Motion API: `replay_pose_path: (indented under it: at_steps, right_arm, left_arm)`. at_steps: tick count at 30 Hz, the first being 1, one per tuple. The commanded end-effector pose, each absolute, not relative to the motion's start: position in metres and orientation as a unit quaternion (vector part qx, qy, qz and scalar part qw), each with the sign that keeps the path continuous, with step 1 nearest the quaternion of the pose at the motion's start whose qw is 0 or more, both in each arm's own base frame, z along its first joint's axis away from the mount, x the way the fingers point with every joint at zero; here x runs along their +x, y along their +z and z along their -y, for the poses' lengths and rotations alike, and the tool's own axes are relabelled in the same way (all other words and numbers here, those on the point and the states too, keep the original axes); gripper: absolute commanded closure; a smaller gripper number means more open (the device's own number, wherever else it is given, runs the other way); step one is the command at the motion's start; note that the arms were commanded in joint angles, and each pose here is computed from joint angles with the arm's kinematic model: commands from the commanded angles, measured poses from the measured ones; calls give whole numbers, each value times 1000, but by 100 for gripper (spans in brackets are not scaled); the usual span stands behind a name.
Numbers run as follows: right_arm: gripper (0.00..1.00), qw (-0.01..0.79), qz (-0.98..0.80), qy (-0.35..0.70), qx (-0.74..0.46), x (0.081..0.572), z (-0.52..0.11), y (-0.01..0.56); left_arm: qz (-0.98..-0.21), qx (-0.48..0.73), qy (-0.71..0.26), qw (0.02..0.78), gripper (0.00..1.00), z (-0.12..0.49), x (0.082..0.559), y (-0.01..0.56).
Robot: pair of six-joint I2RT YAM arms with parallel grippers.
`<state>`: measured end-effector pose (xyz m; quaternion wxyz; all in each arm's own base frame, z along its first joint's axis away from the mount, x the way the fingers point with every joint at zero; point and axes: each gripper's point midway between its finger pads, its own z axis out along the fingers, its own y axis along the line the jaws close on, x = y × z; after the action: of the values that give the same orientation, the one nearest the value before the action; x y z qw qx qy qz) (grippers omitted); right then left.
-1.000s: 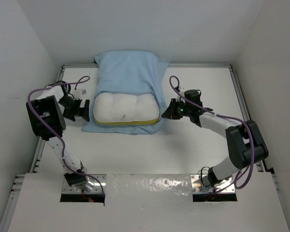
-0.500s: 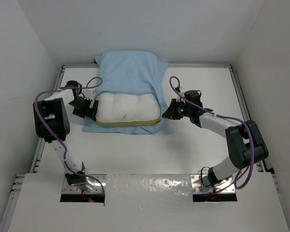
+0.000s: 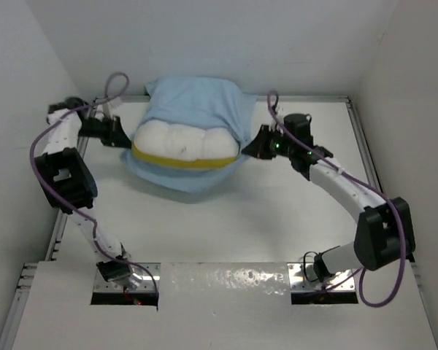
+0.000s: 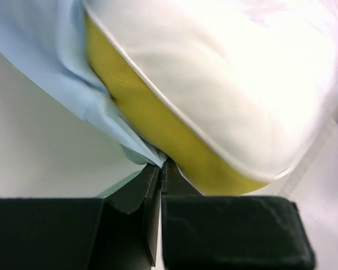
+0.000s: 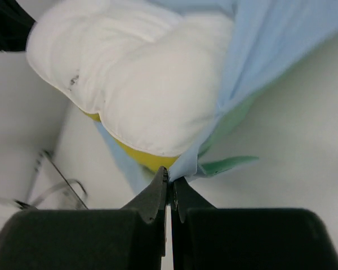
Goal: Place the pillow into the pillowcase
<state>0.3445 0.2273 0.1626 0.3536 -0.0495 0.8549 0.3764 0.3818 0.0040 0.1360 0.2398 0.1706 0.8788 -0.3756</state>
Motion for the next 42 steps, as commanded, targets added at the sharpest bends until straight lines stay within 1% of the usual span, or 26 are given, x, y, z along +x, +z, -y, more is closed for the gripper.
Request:
replay_pose_path:
  at_steps: [1,4,8,9,11,16,17,18,19,20,22,23,24,26,27,29,30,31,32,33,35,36,37,38,39,42]
  right_arm:
    - [100,534,-716,436,-110,359,-238,375]
    - [100,589,-682,412,-135,372,-230,440]
    - [100,720,-566,382,-128,372,-197,596]
    - [100,748,-549,357,-106,376,-183,619]
    - [100,784,-507,346,-95,361,-171,660]
    - [100,781,-506,364,-40,371,-163,638]
    - [100,800,-492,342,-43,370,-156,663]
    - [100,844,-412,340,-49,317,-138,738]
    - [100,854,-393,337,-41,316,-134,751]
    - [100,859,-379,341,-40,309,-132,760]
    - [100,832,-441,333,-36,340,-141,709]
    - [100,837,-433,334,-28,305,-129,703]
    - [100,816,-476,328,-4,348,-135,640]
    - [100,817,-495,296,18,366,-126,633]
    - [100,844,-446,298,5,328,-117,698]
    - [100,867,-388,310,-21,300,-117,750]
    - [100,878,-361,314,-25,284,-113,769]
    - [100,875,-369,311,-27,282,-112,765]
    - [100,842,-451,296,-22,336,-126,702]
    - [100,847,-445,292,-17,307,-115,690]
    - [100,832,-475,285,21,336,-113,630]
    - [100,819,-508,264,40,358,-110,617]
    - [100,820,-509,260,27,361,-113,631]
    - [100,852,-444,277,-5,312,-110,706]
    - [100,865,-410,289,-19,298,-111,735]
    - [100,875,-377,304,-29,287,-113,760]
  left_arm:
    - [-761,280,-306,500,100,15,387,358]
    - [-694,281,-262,609,100,19,388,471]
    - [-597,203,-263,730,100,9,378,608]
    - [-530,235,-237,779,100,11,362,652]
    - [-497,209,-242,807,100,4,352,681]
    - [-479,172,-241,826,100,-10,350,691]
    - [-422,176,-216,862,100,-10,325,730]
    - [-381,188,-176,888,100,-11,303,753]
    - [-350,200,-140,904,100,-8,288,768]
    - [-337,211,-134,908,100,1,273,775]
    - [-382,211,-182,881,100,6,285,754]
    - [-434,196,-219,852,100,2,315,720]
    - [-446,177,-225,848,100,-2,328,710]
    - [-400,133,-188,887,100,-23,318,743]
    - [-363,144,-152,908,100,-27,296,766]
    - [-273,209,-83,935,100,2,237,802]
    - [-270,231,-83,931,100,12,230,800]
    - [-287,239,-104,922,100,16,234,793]
    - [-358,239,-192,882,100,25,265,761]
    - [-398,225,-216,863,100,24,289,739]
    - [-463,131,-199,854,100,-10,343,702]
    - [-457,113,-178,864,100,-25,343,709]
    - [-440,108,-170,875,100,-31,333,724]
    - [-379,137,-120,907,100,-31,297,763]
    - [-347,152,-94,920,100,-23,275,779]
    - [-321,201,-82,922,100,4,243,789]
